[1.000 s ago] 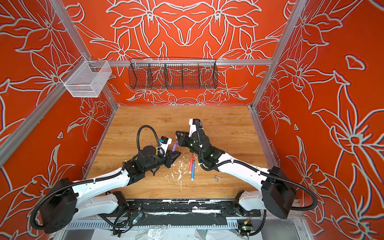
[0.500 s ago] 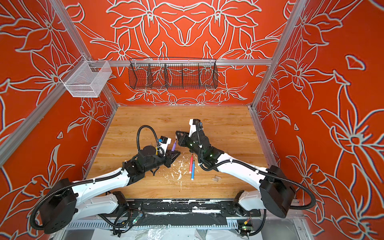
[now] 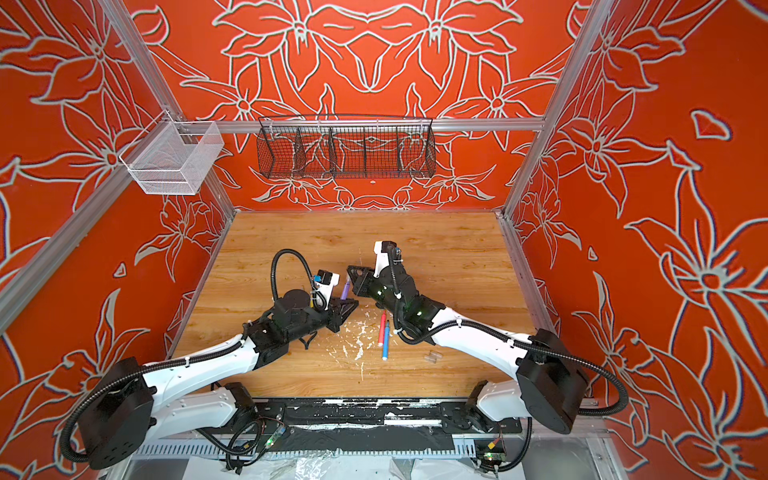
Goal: Insert the pens into the pen caps
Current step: 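Lower the clear cap onto the purple marker tip with the right gripper, then open the right gripper and raise it off the capped purple marker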
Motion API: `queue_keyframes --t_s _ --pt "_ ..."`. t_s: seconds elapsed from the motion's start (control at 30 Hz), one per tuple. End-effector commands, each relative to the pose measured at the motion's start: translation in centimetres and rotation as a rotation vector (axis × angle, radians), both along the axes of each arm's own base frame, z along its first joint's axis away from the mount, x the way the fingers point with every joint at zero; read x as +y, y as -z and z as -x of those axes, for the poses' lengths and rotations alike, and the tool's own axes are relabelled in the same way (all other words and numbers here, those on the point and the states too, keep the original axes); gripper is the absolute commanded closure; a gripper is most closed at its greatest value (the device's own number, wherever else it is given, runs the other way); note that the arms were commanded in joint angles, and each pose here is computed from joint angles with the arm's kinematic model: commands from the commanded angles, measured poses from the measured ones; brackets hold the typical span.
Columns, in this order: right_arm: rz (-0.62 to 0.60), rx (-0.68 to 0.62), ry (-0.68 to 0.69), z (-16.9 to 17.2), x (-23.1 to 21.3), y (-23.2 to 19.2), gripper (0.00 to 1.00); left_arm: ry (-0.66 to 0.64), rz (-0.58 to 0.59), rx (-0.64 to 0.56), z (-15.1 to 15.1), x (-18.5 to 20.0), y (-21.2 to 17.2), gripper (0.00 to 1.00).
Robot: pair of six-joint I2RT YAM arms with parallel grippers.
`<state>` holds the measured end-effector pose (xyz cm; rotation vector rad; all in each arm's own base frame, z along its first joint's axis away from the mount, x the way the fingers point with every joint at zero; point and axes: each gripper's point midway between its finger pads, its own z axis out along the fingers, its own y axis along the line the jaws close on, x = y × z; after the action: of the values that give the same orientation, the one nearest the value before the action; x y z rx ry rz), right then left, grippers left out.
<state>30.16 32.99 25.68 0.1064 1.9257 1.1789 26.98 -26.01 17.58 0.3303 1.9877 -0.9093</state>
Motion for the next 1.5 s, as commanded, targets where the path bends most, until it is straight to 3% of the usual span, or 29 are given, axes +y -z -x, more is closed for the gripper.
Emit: queue_keyframes --t_s 0.0,0.3,0.7,0.93,1.27,1.47 --pt "-0.013 0.025 -0.024 0.4 0.7 0.6 1.00 -0.026 0.051 -0.022 -0.4 0.6 -1.4 1.00" --pt "-0.015 0.049 -0.109 3.0 3.1 1.3 1.00 0.009 0.156 -0.031 0.4 1.0 -3.0 1.00" --pt "0.018 0.069 -0.105 5.9 0.6 3.5 0.99 0.028 0.161 -0.047 0.6 0.8 -2.9 1.00" --pt "0.033 0.032 -0.120 6.6 0.3 3.4 0.89 0.050 0.161 -0.062 0.8 0.6 -3.0 1.00" --pt "0.060 -0.022 -0.163 7.1 0.4 2.0 0.62 0.072 0.161 -0.067 1.0 0.3 -3.0 1.00" --pt "0.050 -0.096 -0.151 7.5 -0.9 -0.8 0.52 0.075 0.158 -0.074 1.1 0.3 -3.1 1.00"
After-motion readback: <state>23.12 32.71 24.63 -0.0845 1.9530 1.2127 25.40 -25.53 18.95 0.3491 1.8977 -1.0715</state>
